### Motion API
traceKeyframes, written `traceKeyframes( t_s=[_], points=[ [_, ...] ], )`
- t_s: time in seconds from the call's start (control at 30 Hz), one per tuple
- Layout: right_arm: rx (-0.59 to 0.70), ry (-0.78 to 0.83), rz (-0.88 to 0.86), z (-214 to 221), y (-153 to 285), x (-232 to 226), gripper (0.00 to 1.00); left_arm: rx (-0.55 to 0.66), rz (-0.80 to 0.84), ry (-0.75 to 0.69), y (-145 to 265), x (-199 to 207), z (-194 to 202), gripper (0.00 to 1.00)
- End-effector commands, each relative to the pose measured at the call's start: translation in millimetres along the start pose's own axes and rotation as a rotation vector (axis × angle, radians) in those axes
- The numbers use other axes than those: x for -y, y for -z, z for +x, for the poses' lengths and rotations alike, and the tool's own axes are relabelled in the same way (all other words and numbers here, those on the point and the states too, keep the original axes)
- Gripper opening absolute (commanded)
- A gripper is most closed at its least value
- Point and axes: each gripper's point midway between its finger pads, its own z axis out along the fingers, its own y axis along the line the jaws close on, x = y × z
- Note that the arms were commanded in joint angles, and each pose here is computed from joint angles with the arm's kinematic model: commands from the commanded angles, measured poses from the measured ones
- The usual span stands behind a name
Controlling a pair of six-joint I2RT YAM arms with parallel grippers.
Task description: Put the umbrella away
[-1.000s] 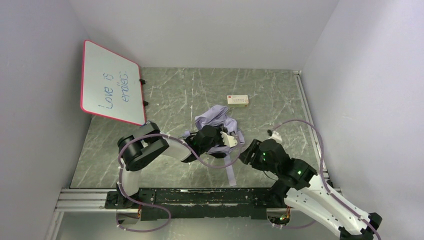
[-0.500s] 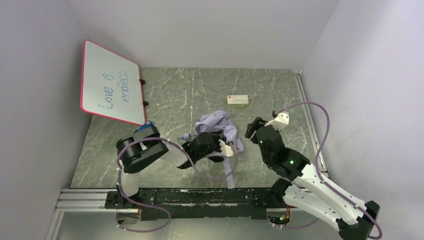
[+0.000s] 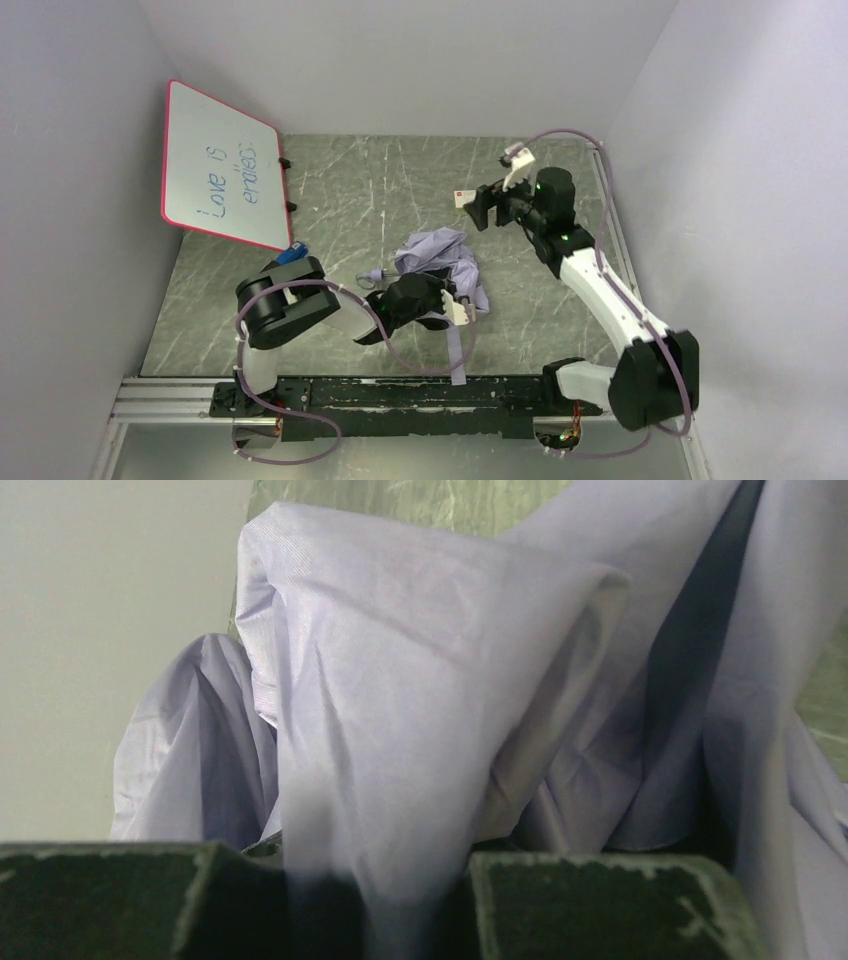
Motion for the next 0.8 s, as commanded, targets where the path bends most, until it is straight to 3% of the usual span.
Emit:
traceKeyframes(
  t_s=[0.0, 0.23, 0.4, 0.77],
  points=[
    [0.068, 0.193, -0.488, -20, -16, -62, 0.86, 0.024, 0.079, -0.018, 4, 31, -5, 0.05],
    [-0.069, 0.388, -0.746, 21, -26, -68, 0.85, 0.029, 0.093, -0.078, 9, 36, -7, 0.05],
    [-0.207, 0.395, -0.918, 55, -16, -77, 0.84, 0.020, 0.110, -0.112, 10, 41, -4, 0.05],
    [-0.427, 0.465, -0.925, 133, -5, -85, 0.84, 0.013, 0.102, -0.119, 10, 43, -5, 0.05]
  ],
)
